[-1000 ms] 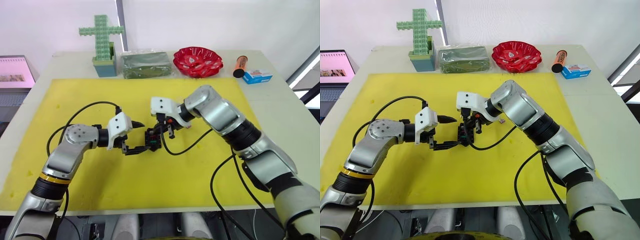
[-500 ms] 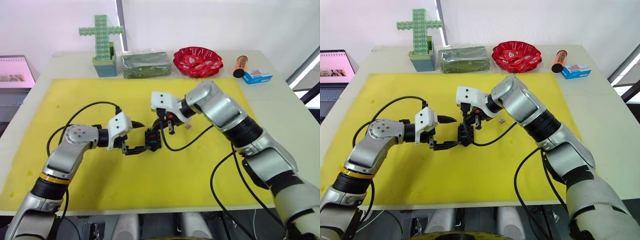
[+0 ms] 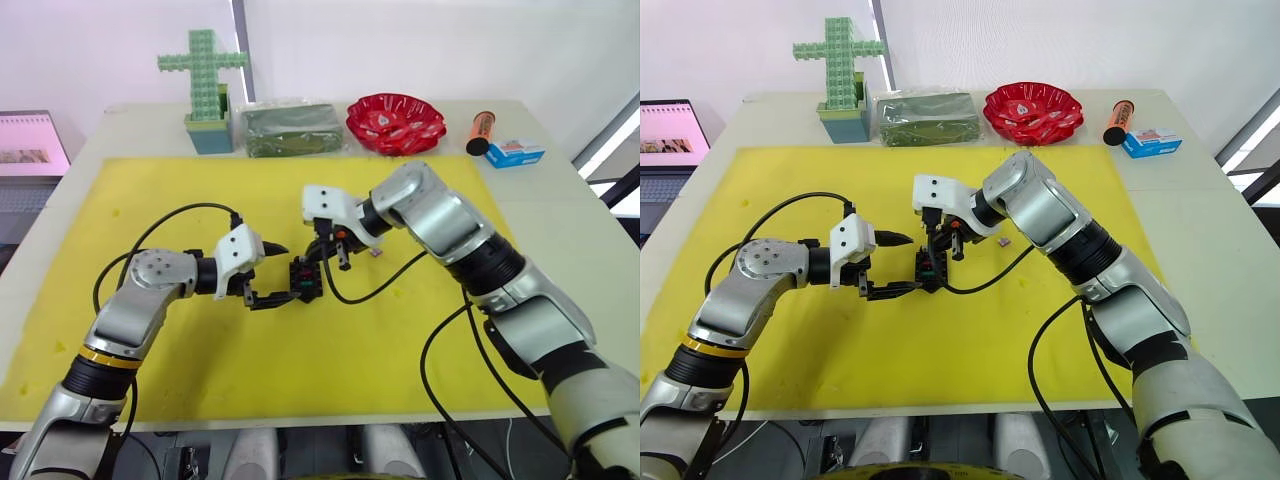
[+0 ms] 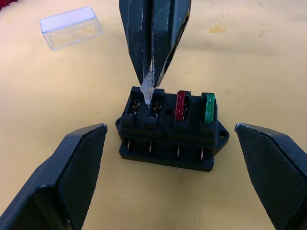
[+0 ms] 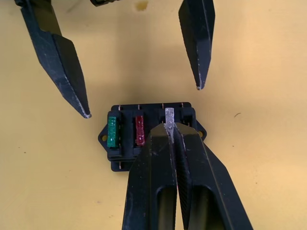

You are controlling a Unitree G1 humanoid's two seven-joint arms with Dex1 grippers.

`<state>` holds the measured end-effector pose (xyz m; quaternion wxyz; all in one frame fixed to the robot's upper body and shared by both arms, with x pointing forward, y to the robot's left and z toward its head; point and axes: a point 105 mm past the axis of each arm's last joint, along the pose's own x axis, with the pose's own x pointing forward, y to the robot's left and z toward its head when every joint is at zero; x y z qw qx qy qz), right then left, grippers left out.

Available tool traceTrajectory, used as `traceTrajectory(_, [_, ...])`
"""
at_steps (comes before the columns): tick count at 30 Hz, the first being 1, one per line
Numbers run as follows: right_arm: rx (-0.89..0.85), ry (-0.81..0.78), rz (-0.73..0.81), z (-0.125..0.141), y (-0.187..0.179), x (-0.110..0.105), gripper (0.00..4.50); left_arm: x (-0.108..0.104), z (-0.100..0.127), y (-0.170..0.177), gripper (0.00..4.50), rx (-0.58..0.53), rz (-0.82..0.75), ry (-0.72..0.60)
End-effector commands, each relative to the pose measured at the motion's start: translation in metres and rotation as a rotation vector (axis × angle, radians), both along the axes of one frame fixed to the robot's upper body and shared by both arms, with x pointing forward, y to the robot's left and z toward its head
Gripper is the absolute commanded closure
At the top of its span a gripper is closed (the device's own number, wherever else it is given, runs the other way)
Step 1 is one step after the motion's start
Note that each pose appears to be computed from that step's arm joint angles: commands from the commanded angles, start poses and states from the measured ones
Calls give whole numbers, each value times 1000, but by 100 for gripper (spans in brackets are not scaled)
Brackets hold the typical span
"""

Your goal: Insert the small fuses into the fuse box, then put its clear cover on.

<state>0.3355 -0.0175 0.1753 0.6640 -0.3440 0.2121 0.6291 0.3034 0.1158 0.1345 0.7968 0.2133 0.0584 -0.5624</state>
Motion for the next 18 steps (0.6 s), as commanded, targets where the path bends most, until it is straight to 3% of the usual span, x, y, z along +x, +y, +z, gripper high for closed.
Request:
traceTrajectory(1, [13,-30,30,7,5,-4,446,-1,10,-2,0,-12,-13,-40])
traceTrajectory(18, [-3,-36,11,-1,3,2,446,-1,10,-2,0,-14,-10,-41])
